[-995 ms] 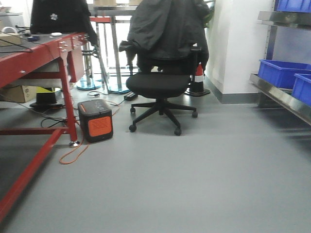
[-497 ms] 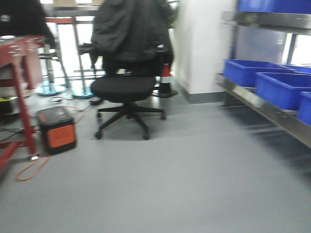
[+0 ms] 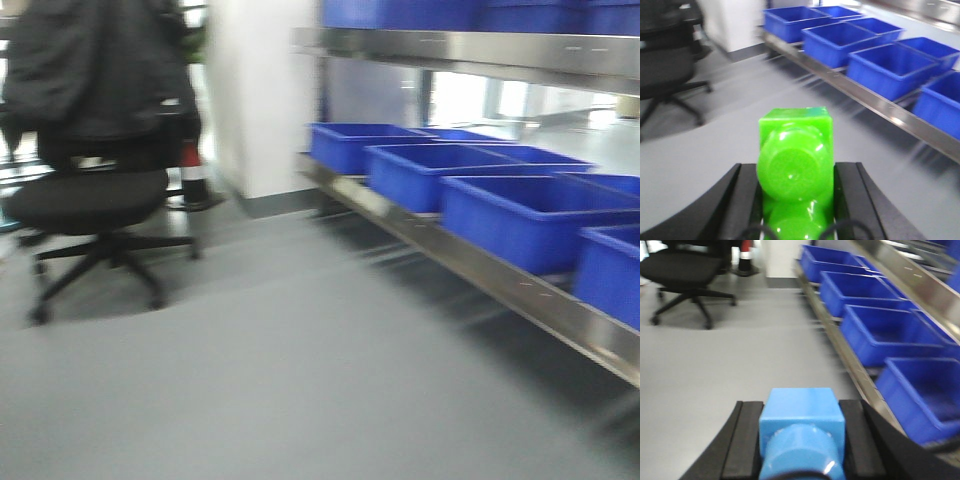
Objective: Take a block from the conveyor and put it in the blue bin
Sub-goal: 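Drive toward the shelf rack of blue bins holding both blocks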
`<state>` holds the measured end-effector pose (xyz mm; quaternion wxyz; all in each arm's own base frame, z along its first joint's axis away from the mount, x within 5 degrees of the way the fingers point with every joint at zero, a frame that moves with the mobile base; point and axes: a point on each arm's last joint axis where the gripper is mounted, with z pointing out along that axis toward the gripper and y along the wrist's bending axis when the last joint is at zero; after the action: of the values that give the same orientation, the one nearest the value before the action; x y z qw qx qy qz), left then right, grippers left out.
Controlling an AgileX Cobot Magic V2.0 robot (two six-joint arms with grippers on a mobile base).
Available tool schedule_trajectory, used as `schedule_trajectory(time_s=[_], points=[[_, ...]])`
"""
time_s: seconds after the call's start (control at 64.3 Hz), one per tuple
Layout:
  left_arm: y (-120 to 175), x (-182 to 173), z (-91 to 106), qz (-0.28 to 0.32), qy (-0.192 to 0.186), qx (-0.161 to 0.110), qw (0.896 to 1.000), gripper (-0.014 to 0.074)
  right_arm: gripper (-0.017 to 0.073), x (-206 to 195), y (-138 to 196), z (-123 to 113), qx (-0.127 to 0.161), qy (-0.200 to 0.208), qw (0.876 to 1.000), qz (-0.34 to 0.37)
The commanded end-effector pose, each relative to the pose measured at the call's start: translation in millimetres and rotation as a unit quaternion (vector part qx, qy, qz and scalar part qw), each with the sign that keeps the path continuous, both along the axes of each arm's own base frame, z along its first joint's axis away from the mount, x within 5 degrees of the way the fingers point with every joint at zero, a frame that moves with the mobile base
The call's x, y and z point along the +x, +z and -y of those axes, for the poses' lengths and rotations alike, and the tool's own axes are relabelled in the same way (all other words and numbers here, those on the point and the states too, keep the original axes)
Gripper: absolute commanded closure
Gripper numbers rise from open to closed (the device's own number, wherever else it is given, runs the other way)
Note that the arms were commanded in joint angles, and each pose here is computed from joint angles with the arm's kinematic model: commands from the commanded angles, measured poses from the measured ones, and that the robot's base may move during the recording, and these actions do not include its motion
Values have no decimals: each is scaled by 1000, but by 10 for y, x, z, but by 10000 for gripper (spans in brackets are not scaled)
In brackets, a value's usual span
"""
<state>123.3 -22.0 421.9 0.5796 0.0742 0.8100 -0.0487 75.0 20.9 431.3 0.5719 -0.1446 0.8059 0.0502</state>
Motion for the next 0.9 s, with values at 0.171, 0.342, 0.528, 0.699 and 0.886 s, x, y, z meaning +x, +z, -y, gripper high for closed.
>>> schedule_trajectory(time_s=[0.171, 0.342, 0.528, 0.699, 0.886], points=[[39, -13, 8, 14, -3, -6, 1000, 704, 712, -13, 49, 5, 0, 0, 1000, 19], [39, -13, 8, 14, -3, -6, 1000, 704, 712, -13, 49, 5, 0, 0, 1000, 19], [39, -13, 8, 14, -3, -6, 1000, 704, 712, -13, 49, 5, 0, 0, 1000, 19], [39, -13, 8, 14, -3, -6, 1000, 704, 712, -13, 49, 5, 0, 0, 1000, 19], [39, -13, 8, 14, -3, -6, 1000, 704, 712, -13, 49, 5, 0, 0, 1000, 19]])
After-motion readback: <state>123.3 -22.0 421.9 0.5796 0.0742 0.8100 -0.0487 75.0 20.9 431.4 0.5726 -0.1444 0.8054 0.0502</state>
